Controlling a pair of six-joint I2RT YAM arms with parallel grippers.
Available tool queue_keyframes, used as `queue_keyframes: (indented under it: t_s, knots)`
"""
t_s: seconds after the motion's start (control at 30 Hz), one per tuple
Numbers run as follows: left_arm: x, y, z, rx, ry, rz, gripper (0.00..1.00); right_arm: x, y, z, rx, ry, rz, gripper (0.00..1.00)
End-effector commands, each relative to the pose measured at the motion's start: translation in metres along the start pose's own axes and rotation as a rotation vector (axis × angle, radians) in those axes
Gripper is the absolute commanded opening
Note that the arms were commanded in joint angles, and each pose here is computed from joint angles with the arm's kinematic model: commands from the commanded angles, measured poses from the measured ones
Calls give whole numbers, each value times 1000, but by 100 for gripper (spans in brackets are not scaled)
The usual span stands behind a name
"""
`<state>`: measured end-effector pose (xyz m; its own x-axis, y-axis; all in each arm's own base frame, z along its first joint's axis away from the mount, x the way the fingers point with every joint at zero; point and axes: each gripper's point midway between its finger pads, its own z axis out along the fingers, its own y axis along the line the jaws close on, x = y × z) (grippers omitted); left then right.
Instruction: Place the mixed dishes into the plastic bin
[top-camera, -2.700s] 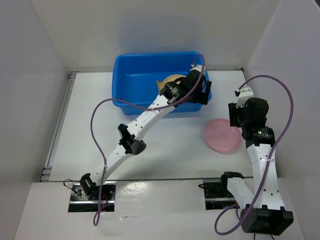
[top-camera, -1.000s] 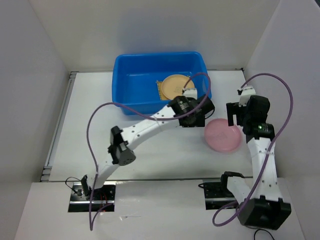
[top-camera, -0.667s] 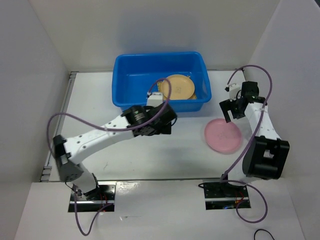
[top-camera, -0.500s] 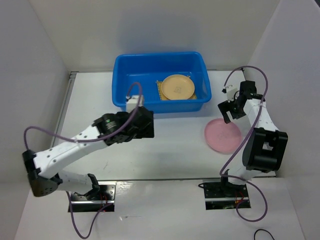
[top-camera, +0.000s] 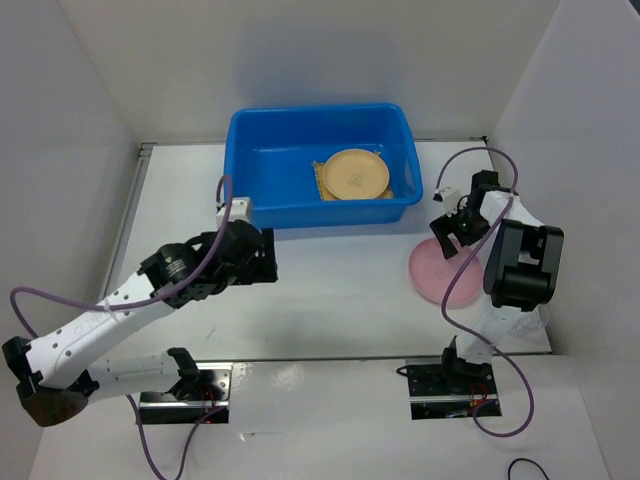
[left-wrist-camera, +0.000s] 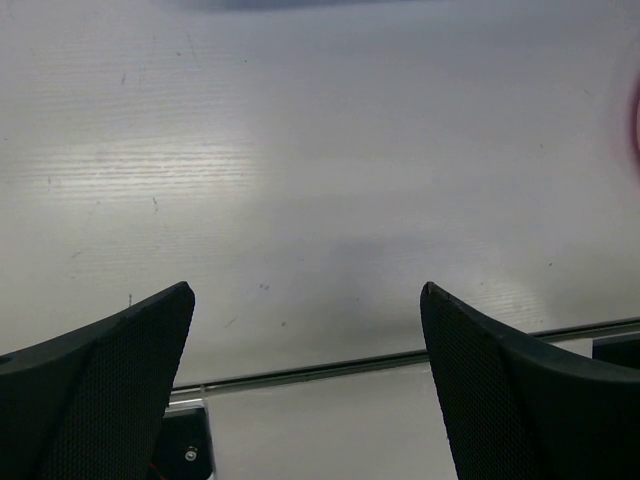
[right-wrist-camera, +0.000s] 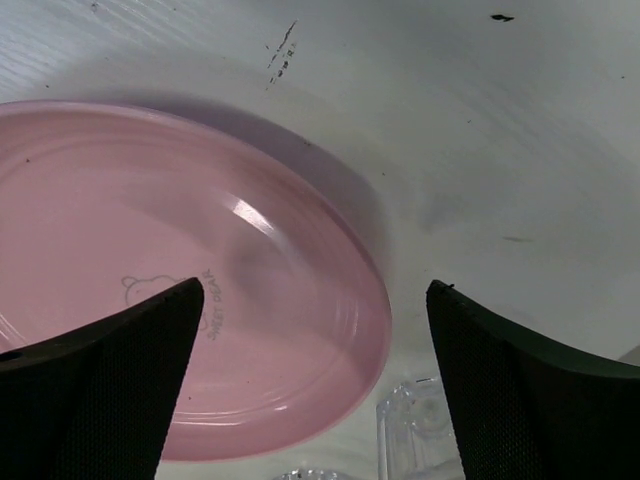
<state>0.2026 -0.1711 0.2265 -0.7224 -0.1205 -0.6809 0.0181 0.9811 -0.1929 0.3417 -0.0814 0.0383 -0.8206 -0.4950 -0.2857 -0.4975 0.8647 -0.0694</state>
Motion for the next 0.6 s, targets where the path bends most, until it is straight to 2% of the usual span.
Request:
queue_keyframes:
  t_s: [0.0, 0.1, 0.17, 0.2, 0.23, 0.3, 0.33, 0.43, 0.47, 0.5, 0.57]
  knots:
    - [-10, 14, -13, 15, -44, -6, 100, -3, -11, 5, -6, -34, -18, 96]
    - [-7, 21, -12, 16, -46, 25, 100, 2, -12, 15, -51, -29, -11, 92]
    - [-7, 26, -14, 16, -57, 27, 100, 6, -7, 25, -84, -14, -4, 83]
    - [-5, 30, -11, 3, -51, 24, 100, 5, -6, 26, -92, -21, -3, 77]
    - [-5, 30, -14, 16, -54, 33, 100, 7, -2, 29, -114, -12, 2, 66]
    - [-4, 33, -14, 9, -54, 27, 100, 7, 3, 29, -138, -19, 5, 53]
    - [-3, 35, -14, 9, -54, 27, 100, 7, 3, 29, -138, -19, 5, 39]
    - [-4, 33, -14, 15, -62, 32, 100, 7, 5, 21, -143, -13, 16, 16]
    - [-4, 34, -14, 15, -62, 43, 100, 4, 0, 16, -120, -19, 11, 5]
    - [-6, 35, -13, 8, -68, 43, 100, 2, 1, 6, -111, -27, 8, 1]
    - [-6, 36, -13, 7, -68, 53, 100, 0, -5, -11, -79, -42, 10, 0]
